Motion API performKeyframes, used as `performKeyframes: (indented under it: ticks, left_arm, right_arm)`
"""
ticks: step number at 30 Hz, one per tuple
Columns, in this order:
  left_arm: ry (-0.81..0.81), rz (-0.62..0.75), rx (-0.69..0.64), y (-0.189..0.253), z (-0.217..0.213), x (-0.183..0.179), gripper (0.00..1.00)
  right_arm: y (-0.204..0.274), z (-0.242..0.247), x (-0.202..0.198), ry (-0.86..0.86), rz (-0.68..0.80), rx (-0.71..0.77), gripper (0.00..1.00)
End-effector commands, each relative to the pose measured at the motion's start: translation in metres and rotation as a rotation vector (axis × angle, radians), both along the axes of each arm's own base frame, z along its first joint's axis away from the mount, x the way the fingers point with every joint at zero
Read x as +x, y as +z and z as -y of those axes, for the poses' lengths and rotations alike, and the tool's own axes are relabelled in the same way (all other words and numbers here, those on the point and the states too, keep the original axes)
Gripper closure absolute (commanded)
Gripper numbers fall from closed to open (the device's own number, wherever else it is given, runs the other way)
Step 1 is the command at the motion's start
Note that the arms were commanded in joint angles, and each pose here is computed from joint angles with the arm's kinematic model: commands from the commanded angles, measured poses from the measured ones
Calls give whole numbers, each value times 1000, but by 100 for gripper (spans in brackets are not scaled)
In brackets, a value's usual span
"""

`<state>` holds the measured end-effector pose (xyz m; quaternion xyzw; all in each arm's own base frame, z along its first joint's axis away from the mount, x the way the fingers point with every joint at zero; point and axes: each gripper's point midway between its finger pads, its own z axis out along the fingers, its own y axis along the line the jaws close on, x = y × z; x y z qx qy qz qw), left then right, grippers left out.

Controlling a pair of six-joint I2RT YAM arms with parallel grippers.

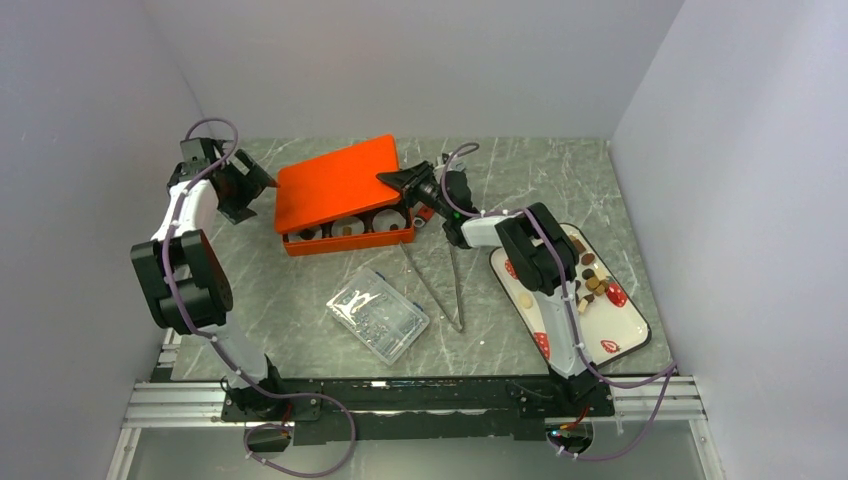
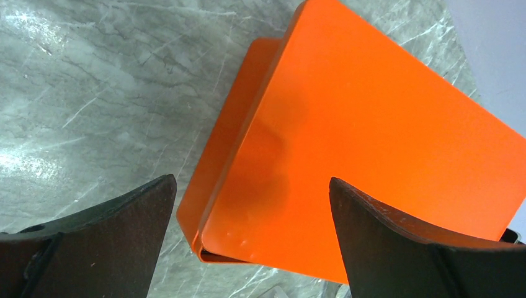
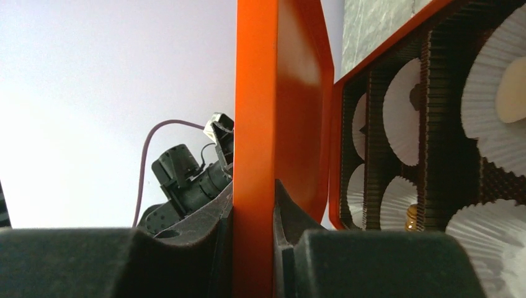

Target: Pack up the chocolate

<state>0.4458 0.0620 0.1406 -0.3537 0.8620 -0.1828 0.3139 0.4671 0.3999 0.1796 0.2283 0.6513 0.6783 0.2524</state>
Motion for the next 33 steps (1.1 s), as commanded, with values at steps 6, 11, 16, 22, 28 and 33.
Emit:
performKeyframes:
  ticks: [6,11,16,22,28,33]
  left_arm:
    - [-37,7,-17,-6,2,6,1]
    - [-44,-4,-37,-13,5,6,3]
    - [-55,-14,-52,-20,8,8,10]
    - [-69,-43,-61,-32,14,10,17]
    - [-88,-56,-73,-40,23,13,21]
    - [-95,-60,-78,-42,27,15,25]
  right_arm:
    - [37,0,-6,32,108,116,100]
    - [30,4,-10,38,95,101,100]
    - [22,11,-12,30,81,101,100]
    - [18,16,-10,15,74,96,100]
    - [17,21,-9,25,85,102,100]
    - [16,18,-13,49,97,71,100]
